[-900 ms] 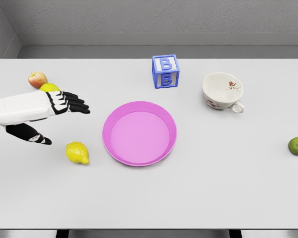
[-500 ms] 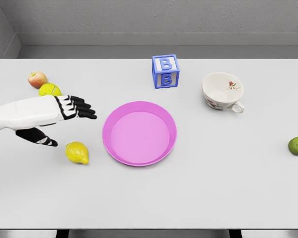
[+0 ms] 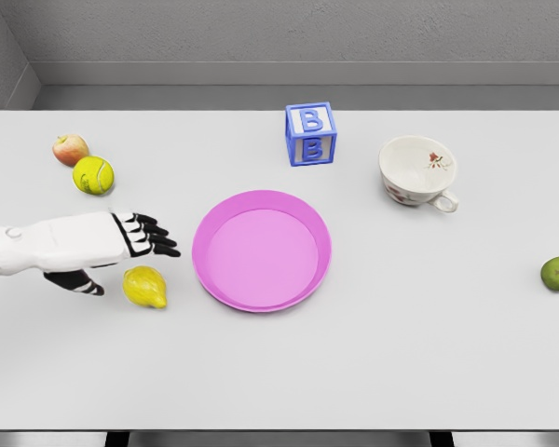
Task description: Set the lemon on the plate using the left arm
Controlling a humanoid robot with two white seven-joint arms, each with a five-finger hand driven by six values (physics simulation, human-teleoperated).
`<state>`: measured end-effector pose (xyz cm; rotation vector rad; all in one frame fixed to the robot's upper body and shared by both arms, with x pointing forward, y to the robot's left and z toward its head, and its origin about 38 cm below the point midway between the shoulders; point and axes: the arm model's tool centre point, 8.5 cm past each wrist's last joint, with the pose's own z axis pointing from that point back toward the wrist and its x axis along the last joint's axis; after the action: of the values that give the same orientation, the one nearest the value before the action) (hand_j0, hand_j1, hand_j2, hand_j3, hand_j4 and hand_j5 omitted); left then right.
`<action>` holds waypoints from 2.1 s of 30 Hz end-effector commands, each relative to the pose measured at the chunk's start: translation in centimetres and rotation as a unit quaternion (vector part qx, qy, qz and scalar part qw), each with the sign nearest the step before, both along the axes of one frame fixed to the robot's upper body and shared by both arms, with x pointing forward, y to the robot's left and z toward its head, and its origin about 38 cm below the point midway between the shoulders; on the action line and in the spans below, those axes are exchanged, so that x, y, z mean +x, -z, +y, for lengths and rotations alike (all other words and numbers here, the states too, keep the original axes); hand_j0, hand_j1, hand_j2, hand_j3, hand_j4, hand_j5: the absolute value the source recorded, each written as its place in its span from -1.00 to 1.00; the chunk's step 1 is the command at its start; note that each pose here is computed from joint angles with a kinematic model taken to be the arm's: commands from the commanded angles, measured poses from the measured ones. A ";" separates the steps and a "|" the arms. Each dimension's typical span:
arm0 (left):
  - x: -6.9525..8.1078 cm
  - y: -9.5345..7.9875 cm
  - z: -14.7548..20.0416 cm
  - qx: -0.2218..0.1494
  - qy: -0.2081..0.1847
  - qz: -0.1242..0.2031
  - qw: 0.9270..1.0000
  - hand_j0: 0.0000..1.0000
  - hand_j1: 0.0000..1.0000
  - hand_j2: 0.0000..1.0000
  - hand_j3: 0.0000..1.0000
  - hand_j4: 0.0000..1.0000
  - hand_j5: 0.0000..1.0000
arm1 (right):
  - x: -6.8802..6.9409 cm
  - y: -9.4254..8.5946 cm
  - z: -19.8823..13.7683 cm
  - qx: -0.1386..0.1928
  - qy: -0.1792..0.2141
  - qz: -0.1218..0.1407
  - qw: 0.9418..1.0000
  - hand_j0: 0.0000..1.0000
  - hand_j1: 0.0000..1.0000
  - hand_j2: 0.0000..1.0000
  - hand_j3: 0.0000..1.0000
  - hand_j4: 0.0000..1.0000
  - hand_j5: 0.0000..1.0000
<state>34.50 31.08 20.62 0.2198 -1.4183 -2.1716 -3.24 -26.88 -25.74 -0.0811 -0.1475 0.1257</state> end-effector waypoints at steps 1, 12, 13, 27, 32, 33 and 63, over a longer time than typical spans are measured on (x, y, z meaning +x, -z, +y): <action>0.1 0.5 -0.6 0.000 0.002 -0.001 1.000 1.00 1.00 1.00 1.00 1.00 1.00 | 0.0 0.0 0.0 0.000 0.000 0.000 1.000 1.00 1.00 1.00 1.00 1.00 1.00; 0.8 2.5 -0.5 -0.001 -0.015 0.011 1.000 1.00 1.00 1.00 1.00 1.00 1.00 | 0.0 0.0 0.0 0.000 0.000 0.000 1.000 1.00 1.00 1.00 1.00 1.00 1.00; 0.9 2.7 -0.5 0.005 -0.015 0.008 1.000 1.00 1.00 1.00 1.00 1.00 1.00 | 0.0 0.0 0.0 0.000 0.000 0.000 1.000 1.00 1.00 1.00 1.00 1.00 1.00; 1.1 4.2 -0.5 0.008 -0.024 0.017 1.000 1.00 1.00 1.00 1.00 1.00 1.00 | 0.0 0.0 0.0 0.000 0.000 0.000 1.000 1.00 1.00 1.00 1.00 1.00 1.00; 1.1 4.1 -0.5 0.009 -0.024 0.016 1.000 1.00 1.00 1.00 1.00 1.00 1.00 | 0.0 0.0 0.0 0.000 0.000 0.000 1.000 1.00 1.00 1.00 1.00 1.00 1.00; 1.1 4.1 -0.5 0.009 -0.024 0.016 1.000 1.00 1.00 1.00 1.00 1.00 1.00 | 0.0 0.0 0.0 0.000 0.000 0.000 1.000 1.00 1.00 1.00 1.00 1.00 1.00; 1.0 5.1 -0.5 0.013 -0.029 0.019 0.999 0.87 0.87 0.87 0.87 0.87 0.87 | 0.0 0.0 0.0 0.000 0.000 0.000 1.000 1.00 1.00 1.00 1.00 1.00 1.00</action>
<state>35.36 30.53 15.32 0.2228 -1.3422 -2.1427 -3.24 -26.88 -25.74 -0.0811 -0.1475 0.1257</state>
